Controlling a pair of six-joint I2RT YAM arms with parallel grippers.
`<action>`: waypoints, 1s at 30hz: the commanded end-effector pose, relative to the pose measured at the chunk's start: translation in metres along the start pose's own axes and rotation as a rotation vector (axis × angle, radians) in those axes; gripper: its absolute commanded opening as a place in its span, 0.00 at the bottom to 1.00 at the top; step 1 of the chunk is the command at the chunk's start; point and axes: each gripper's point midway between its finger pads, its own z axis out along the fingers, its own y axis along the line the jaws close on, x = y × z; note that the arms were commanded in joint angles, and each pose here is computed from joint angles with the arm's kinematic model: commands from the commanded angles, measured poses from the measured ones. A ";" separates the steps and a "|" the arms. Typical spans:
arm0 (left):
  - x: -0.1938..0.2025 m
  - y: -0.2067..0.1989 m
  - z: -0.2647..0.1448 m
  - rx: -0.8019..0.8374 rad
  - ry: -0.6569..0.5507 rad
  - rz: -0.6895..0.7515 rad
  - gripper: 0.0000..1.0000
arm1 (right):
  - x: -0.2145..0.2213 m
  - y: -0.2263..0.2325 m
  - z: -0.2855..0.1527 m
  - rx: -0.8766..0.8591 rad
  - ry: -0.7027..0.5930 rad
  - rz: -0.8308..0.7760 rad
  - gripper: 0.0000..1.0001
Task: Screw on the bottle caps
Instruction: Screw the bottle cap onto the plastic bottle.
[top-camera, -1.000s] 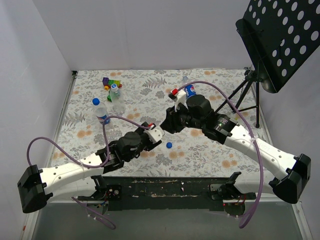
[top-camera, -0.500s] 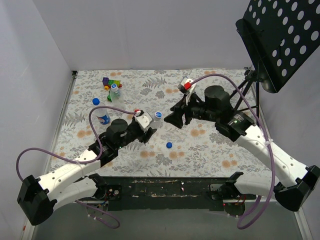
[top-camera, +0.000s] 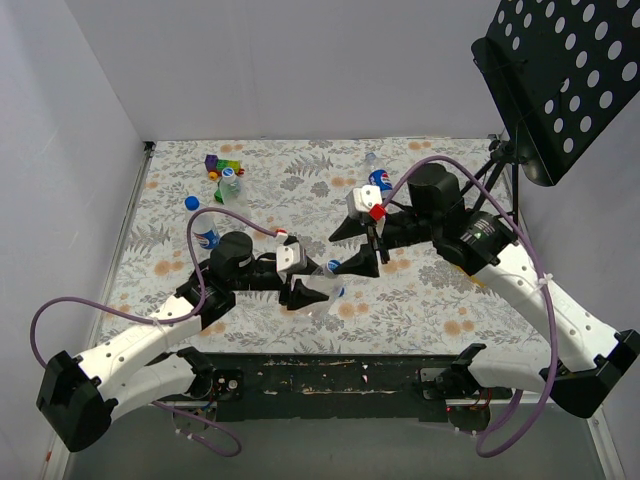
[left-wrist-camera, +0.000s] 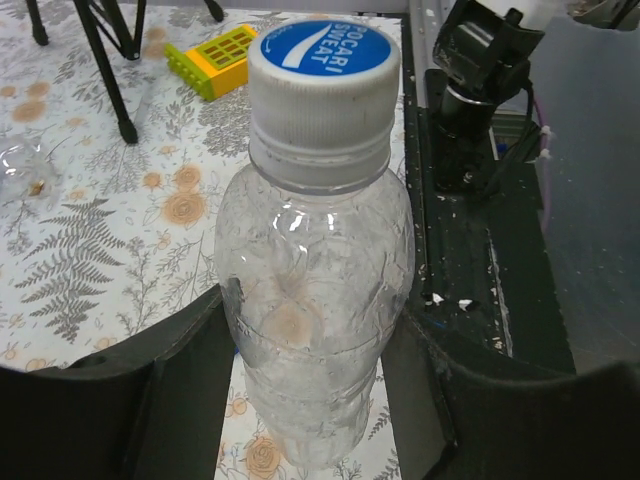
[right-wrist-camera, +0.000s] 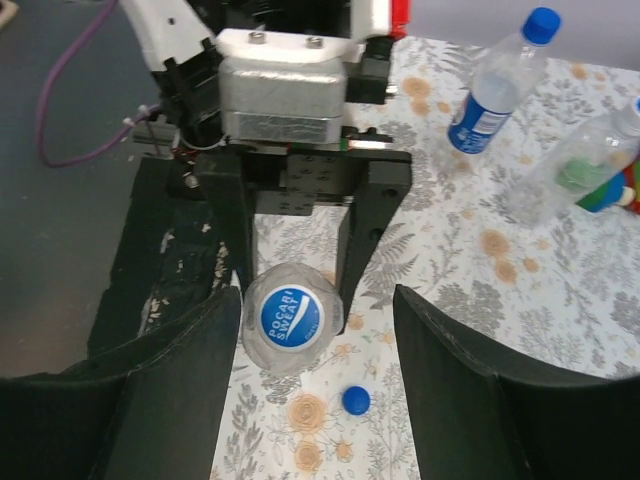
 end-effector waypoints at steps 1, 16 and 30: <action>-0.023 -0.012 -0.001 0.085 -0.050 0.026 0.00 | -0.015 0.028 -0.007 -0.156 -0.043 -0.090 0.68; -0.027 -0.019 -0.001 0.125 -0.064 0.024 0.00 | -0.006 0.036 -0.001 -0.241 -0.034 -0.067 0.53; -0.034 -0.020 -0.004 0.136 -0.096 0.022 0.00 | 0.001 0.032 0.005 -0.246 -0.010 -0.039 0.41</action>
